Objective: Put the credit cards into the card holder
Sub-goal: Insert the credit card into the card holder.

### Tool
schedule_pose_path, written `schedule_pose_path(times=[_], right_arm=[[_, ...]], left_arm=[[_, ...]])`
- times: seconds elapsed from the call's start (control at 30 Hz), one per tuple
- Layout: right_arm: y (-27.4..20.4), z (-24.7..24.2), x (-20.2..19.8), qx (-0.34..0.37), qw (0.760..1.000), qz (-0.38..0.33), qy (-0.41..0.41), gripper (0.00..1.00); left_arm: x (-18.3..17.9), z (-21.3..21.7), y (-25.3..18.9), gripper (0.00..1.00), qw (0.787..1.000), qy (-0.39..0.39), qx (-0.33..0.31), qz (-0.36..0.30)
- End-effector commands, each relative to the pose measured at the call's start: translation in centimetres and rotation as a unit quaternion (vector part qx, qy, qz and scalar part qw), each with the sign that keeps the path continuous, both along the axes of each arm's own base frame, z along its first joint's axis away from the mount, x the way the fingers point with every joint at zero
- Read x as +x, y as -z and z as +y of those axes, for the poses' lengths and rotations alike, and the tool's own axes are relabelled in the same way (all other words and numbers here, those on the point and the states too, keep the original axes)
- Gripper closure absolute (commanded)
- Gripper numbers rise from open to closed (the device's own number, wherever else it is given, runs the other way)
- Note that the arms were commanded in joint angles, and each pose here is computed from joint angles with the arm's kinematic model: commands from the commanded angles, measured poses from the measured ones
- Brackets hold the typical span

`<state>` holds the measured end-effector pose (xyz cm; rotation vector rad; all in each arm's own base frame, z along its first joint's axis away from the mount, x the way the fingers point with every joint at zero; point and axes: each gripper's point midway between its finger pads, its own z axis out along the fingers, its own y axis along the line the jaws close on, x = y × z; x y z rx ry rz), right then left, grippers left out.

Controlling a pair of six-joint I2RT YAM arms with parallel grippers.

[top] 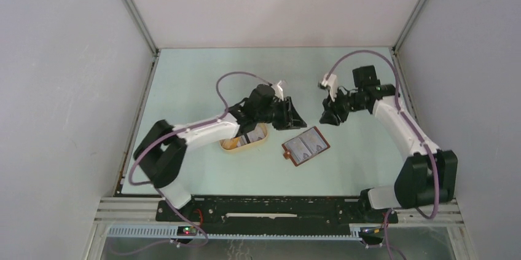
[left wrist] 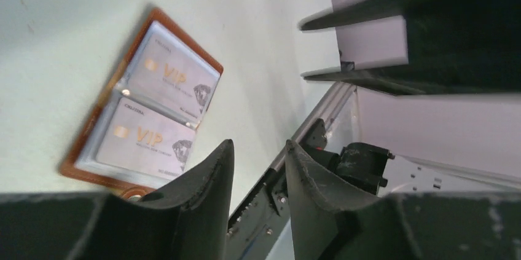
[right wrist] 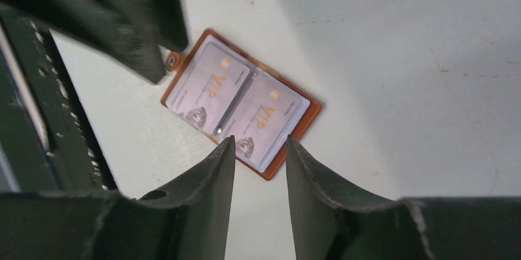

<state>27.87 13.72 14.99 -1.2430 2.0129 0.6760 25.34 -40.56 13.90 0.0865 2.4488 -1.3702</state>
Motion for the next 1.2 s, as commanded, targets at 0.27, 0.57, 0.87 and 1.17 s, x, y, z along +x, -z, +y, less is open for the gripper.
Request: schedule_pose_path(times=[0.27,0.57,0.87,1.17], right_arm=[[-3.0,-0.5,2.9,0.018,0.984,0.132,0.122,0.52],[-2.2,0.5,1.0,0.108,0.959,0.248,0.078,0.00],[4.2,-0.3,1.2,0.027,0.963,0.231,0.135,0.03],[8.9,-0.1,0.7,-0.017,0.944,0.296,0.142,0.26]], left_arm=[[2.0,14.5,-11.7,0.57,0.912,-0.142,0.151,-0.355],[1.2,24.1,-15.3,0.00,0.844,-0.324,0.126,-0.408],[0.2,22.0,-10.5,0.00,0.887,-0.322,0.041,-0.328],[0.4,20.1,-8.4,0.01,0.905,-0.306,0.017,-0.297]])
